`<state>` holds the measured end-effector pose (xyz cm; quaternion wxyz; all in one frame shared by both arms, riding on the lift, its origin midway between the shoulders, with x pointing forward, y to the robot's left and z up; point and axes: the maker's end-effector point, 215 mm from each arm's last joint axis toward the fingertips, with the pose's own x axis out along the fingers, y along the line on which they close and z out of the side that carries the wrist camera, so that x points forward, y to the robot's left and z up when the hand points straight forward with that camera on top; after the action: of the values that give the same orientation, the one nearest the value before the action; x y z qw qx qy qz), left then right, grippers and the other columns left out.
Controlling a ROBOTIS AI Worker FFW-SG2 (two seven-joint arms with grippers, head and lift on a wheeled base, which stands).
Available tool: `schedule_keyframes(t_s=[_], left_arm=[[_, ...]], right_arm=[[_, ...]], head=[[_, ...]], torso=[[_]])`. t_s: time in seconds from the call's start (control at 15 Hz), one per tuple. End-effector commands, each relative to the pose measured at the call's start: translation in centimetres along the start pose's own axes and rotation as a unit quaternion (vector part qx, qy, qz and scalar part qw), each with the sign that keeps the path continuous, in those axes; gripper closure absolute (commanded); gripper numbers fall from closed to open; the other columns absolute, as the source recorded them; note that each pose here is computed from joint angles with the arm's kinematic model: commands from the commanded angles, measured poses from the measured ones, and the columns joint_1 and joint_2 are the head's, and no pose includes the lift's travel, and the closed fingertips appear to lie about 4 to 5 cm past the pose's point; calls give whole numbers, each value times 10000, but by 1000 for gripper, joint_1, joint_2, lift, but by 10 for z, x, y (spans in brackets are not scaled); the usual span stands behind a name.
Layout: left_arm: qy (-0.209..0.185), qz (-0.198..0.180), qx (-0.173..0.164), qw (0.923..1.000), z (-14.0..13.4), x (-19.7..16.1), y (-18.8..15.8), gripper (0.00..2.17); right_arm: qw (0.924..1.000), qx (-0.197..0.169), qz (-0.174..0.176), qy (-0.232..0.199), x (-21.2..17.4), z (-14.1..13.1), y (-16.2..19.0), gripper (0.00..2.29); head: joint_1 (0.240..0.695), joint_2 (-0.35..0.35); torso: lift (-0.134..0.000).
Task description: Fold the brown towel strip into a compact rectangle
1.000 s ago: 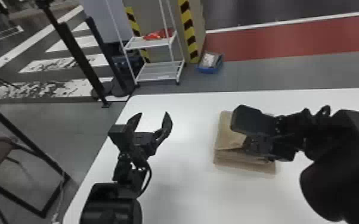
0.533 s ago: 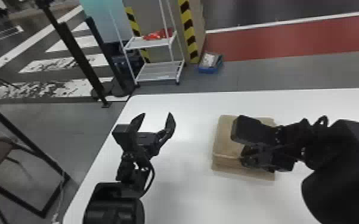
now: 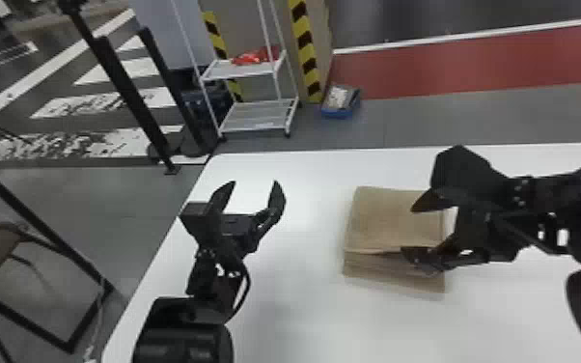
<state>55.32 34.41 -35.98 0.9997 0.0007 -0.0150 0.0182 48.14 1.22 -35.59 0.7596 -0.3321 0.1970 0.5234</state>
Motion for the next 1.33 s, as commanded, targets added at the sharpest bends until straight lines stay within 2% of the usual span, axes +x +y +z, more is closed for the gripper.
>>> schedule_keyframes(t_s=[0.0,0.07,0.2,0.27,0.33,0.47,0.53,0.67,0.8,0.87,0.93,1.0,1.13,1.27], left_arm=[[-18,-97,3,10000,4,-4,-11,83],[-44,-203,23,9998,10,-4,-23,83],[-133,-393,17,9991,22,-9,-46,83],[-186,-527,-6,9984,29,-14,-63,83],[-177,-655,-7,9977,33,-21,-80,83],[-278,-894,-73,9956,48,-31,-112,83],[-169,-952,-31,9953,47,-34,-125,83],[128,-927,186,9954,45,-37,-149,83],[305,-969,200,9946,45,-45,-160,83],[269,-984,176,9946,50,-49,-161,83],[259,-924,169,9952,52,-49,-159,83],[259,-864,163,9958,52,-49,-156,87],[108,-717,130,9973,60,-47,-146,90],[-221,-538,98,9983,76,-48,-127,90]], right_arm=[[9981,362,-143,-479,-21,-2,-17,22],[9948,557,-286,-799,-35,4,-32,36],[9826,882,-722,-1468,-58,13,-62,36],[9721,1015,-1044,-1841,-70,16,-74,36],[9580,1220,-1306,-2241,-83,16,-82,39],[9336,1498,-1908,-2638,-98,3,-88,46],[9248,1683,-2129,-2664,-99,-7,-85,46],[9160,1984,-2379,-2549,-96,-28,-73,49],[9056,2231,-2698,-2396,-97,-45,-61,49],[8948,2419,-2906,-2376,-102,-53,-54,56],[8882,2500,-3022,-2394,-106,-56,-51,63],[8837,2553,-3143,-2346,-110,-61,-48,66],[8810,2628,-3208,-2277,-115,-72,-47,66],[8773,2668,-3253,-2310,-118,-75,-46,66]], head=[[695,350],[695,350],[695,325],[695,310],[695,274],[683,235],[678,210],[678,167],[695,121],[695,107],[695,95],[695,85],[695,78],[695,79]], torso=[[-123],[-123],[-123],[-123],[-123],[-123],[-123],[-123],[-123],[-123],[-123],[-123],[-123],[-123]])
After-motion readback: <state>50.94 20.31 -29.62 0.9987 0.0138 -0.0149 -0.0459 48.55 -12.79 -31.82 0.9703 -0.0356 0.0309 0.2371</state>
